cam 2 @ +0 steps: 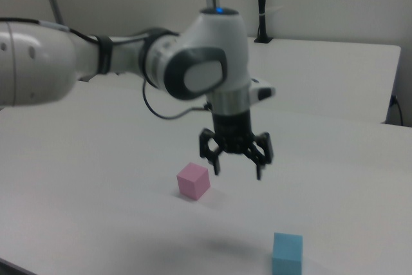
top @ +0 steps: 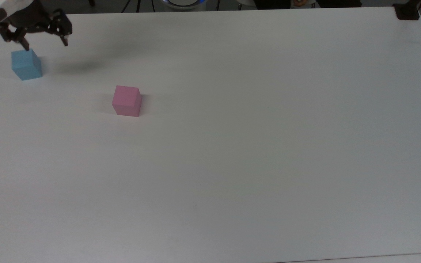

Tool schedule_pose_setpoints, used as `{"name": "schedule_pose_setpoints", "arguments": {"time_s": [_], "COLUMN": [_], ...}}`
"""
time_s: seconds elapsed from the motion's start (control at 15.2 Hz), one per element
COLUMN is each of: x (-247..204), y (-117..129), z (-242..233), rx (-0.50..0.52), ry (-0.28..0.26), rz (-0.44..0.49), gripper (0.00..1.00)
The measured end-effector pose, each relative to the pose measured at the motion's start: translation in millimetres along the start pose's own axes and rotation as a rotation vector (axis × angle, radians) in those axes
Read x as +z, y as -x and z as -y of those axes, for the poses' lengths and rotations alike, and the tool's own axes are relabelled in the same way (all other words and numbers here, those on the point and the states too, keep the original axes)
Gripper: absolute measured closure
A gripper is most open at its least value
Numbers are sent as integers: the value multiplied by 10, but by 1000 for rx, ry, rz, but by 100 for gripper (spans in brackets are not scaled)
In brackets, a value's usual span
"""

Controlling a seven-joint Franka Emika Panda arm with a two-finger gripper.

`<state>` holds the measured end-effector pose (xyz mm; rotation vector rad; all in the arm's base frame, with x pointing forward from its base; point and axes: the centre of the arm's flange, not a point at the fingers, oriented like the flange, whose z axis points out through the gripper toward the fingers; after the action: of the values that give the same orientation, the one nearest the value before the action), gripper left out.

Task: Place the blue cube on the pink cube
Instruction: 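Move the open gripper over the light-blue cube, then lower the gripper around the light-blue cube and close it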

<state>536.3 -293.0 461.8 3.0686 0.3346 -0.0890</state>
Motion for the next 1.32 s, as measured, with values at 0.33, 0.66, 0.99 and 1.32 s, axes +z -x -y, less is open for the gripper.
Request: {"name": "schedule_pose_setpoints", "arguments": {"time_s": [0.33, 0.66, 0.99, 1.32], "x": [552, 658, 1063, 1345], "y": [372, 681, 756, 747], "z": [-468, -720, -821, -802], "rx": [-77, -77, -49, -49], "ry": [65, 68, 58, 69], "rz": [-71, -66, -74, -86], "gripper": [0, 0, 0, 2]}}
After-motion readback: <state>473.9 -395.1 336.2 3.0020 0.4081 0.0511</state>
